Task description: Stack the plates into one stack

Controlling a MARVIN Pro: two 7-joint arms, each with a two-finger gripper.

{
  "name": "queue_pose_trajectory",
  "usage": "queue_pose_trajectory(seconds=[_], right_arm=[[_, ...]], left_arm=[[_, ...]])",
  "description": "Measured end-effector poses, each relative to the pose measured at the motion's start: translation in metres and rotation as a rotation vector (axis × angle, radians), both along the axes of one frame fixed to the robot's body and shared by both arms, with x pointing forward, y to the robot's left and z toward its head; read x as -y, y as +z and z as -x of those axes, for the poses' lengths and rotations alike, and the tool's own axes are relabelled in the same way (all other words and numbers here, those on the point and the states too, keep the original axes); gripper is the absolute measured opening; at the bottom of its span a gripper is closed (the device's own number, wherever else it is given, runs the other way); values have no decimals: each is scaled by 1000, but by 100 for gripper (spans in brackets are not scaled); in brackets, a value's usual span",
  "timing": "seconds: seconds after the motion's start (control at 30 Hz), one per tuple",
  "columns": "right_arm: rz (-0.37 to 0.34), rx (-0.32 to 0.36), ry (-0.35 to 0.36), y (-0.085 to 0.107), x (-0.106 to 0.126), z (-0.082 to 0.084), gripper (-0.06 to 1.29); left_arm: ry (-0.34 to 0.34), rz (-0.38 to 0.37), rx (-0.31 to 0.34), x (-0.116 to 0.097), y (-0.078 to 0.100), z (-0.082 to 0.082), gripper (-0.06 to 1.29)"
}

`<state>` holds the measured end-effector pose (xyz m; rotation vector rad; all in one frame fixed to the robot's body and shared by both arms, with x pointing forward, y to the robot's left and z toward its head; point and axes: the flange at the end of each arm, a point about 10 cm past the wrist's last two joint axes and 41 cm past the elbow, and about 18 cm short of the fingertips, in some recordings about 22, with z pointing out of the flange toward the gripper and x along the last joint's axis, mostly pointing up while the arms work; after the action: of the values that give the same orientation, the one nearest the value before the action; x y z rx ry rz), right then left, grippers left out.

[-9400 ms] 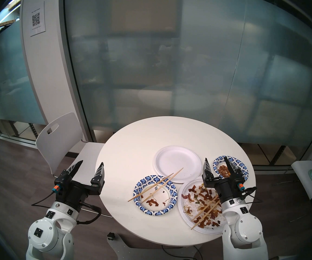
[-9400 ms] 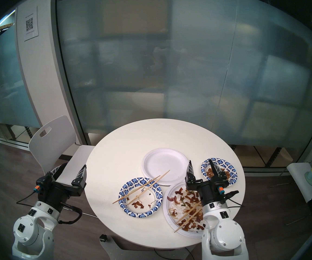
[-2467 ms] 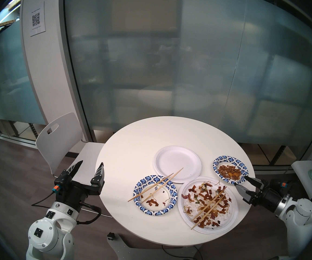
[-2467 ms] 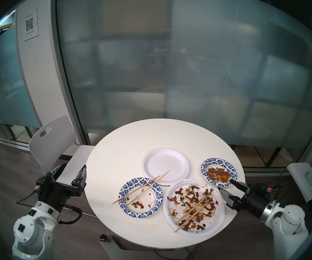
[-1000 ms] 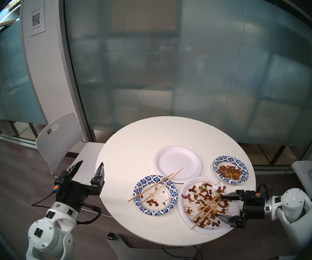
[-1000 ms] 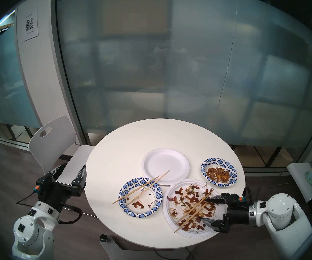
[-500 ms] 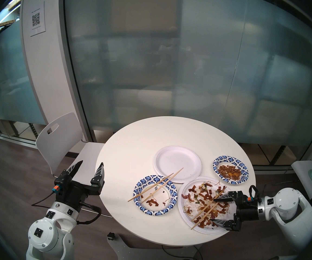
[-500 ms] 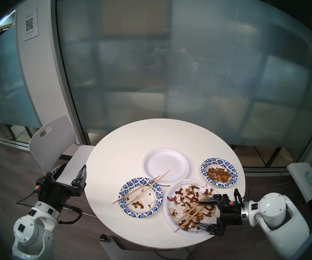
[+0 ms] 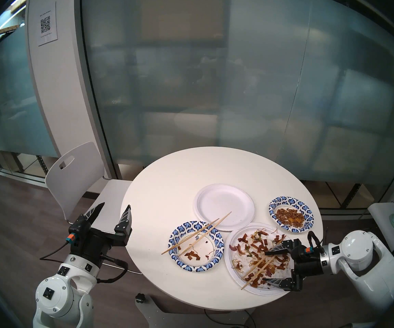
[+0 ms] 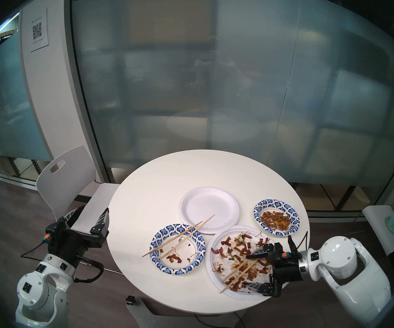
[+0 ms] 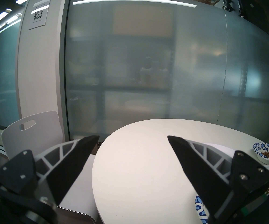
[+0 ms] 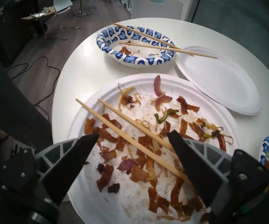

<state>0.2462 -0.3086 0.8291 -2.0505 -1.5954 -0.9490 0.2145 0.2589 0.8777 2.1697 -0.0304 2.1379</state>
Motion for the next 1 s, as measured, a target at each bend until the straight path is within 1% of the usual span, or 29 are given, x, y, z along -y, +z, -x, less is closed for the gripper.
queue_pose_trajectory(seconds=[0.2,0.33,0.63,1.0], right_arm=[[26,3,30,0,-2,-4,122],[39,15,45,-3,-5,-7,122],[49,32,29,-13,-3,-16,122],[35,50,34,-12,-8,-23,122]], left_arm=[[0,0,0,0,0,0,121],[0,0,0,0,0,0,121],[0,0,0,0,0,0,121],[0,0,0,0,0,0,121]])
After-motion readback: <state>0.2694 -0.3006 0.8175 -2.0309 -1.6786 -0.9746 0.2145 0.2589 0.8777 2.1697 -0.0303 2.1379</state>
